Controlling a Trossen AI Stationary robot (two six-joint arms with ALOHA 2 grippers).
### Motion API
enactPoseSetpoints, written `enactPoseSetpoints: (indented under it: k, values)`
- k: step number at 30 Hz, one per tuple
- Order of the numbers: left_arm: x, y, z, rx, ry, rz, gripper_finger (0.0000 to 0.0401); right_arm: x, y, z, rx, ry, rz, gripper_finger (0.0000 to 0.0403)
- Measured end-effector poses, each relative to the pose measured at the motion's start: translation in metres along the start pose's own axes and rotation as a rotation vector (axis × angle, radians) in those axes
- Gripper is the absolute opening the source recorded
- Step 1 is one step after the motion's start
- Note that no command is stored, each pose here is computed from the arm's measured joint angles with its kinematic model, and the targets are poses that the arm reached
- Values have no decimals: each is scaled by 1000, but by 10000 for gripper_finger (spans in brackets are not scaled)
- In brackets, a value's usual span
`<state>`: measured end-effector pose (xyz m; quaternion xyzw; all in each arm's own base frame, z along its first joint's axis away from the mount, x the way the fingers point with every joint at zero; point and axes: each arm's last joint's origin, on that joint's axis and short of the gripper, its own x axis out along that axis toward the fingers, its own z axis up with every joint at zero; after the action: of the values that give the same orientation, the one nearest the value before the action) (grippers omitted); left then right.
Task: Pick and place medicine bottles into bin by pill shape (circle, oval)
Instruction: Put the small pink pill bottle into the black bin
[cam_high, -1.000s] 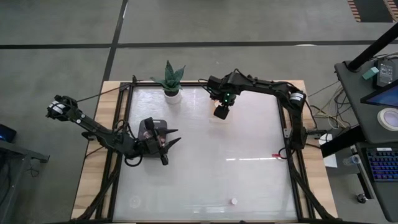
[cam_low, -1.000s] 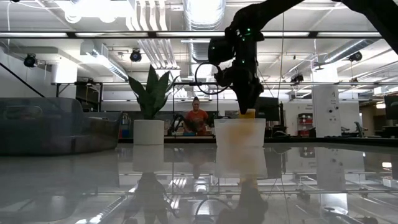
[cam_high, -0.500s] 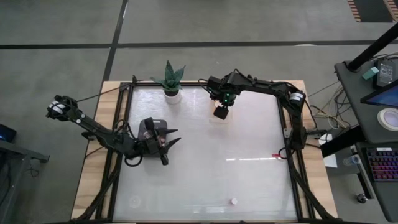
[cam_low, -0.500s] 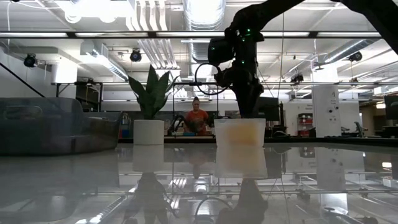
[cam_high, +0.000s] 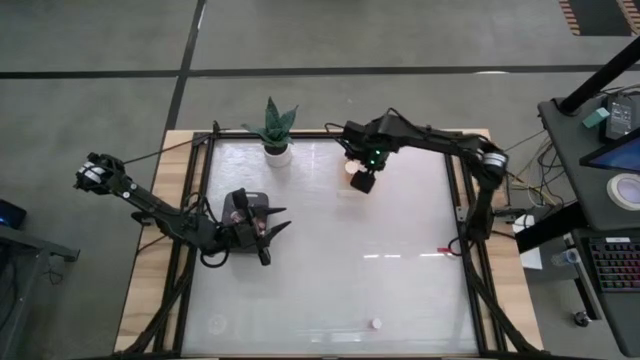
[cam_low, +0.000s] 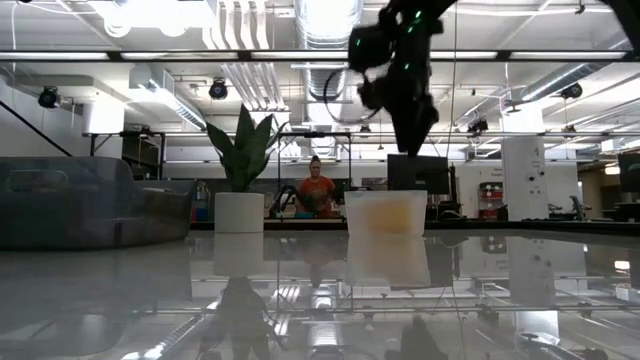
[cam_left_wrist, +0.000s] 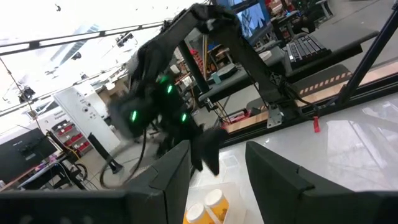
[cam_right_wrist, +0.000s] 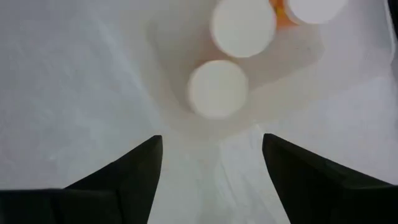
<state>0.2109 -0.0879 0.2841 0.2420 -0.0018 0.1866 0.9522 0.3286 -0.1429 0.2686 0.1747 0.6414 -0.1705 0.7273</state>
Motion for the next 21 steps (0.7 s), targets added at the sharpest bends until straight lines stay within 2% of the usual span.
enactPoseSetpoints:
  k: [6,12,17,21]
  values:
    - [0,0,0,-5,0,0,139,-31,30,-37,-46,-179,39,265]
    - [0,0,0,-35,-2,1,139,-44,64,-93,-159,-418,144,265]
    - [2,-3,1,-153,-14,-20,139,-43,84,-140,-309,-648,264,265]
    - [7,-9,1,-261,-20,-24,139,-40,90,-169,-409,-822,350,265]
